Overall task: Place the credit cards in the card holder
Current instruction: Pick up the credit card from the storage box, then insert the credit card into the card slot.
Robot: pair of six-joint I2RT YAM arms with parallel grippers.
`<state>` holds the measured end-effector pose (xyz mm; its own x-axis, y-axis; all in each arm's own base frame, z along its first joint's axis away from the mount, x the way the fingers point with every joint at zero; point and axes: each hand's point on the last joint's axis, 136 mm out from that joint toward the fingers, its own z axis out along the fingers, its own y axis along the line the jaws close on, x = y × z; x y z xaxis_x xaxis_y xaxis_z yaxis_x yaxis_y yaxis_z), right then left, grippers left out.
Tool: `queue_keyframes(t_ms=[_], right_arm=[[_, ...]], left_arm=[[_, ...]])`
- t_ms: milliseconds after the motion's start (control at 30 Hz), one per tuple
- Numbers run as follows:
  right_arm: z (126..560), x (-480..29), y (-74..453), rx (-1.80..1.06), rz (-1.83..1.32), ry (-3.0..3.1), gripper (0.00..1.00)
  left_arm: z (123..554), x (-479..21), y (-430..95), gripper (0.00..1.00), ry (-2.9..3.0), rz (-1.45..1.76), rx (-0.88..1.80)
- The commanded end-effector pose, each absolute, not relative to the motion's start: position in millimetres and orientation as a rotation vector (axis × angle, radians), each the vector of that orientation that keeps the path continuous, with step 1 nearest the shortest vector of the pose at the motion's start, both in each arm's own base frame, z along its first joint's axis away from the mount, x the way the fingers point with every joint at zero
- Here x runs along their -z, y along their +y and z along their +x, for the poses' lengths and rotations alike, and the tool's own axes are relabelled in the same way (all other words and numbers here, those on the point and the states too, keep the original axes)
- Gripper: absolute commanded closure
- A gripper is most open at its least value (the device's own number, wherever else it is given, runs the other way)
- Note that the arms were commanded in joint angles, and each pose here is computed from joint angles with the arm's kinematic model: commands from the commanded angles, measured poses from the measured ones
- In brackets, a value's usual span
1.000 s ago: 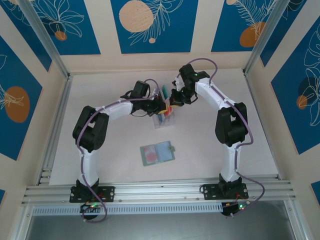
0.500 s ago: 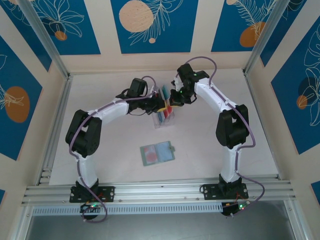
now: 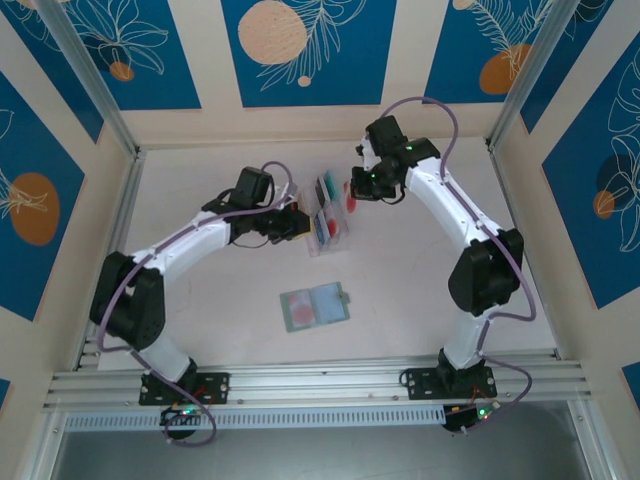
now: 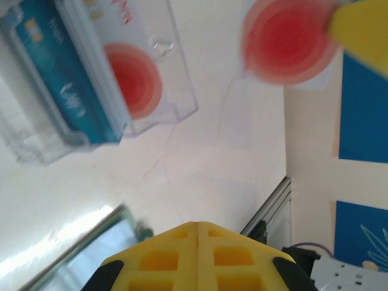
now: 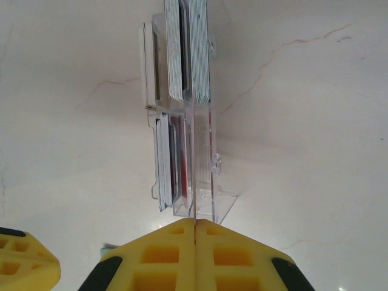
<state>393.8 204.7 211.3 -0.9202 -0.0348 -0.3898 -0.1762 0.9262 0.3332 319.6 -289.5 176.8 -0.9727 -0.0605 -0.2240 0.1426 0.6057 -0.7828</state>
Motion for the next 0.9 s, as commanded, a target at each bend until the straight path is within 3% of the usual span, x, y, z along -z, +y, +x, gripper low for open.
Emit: queue_keyframes(t_ms=[0, 267, 533, 867], right_arm=[[382.1, -231.1, 199.5, -0.491, -0.129, 2.628, 1.0], [310.1, -223.2, 223.5, -0.792, -0.232, 2.584, 1.0], [230.9, -160.2, 263.9, -1.18, -0.413, 2.659, 1.0], [202.3, -106.6, 288.9, -1.318, -0.494, 2.739, 1.0]], left_arm=[[291.7, -154.3, -266.6, 0.95, 2.698, 0.105, 1.172], [240.3, -102.0, -264.4, 0.95, 2.853, 0.166, 1.113], [208.2, -54.1, -266.9, 0.95, 2.978, 0.164, 1.069], [186.8, -27.9, -244.8, 0.96, 3.049, 0.096, 0.986]])
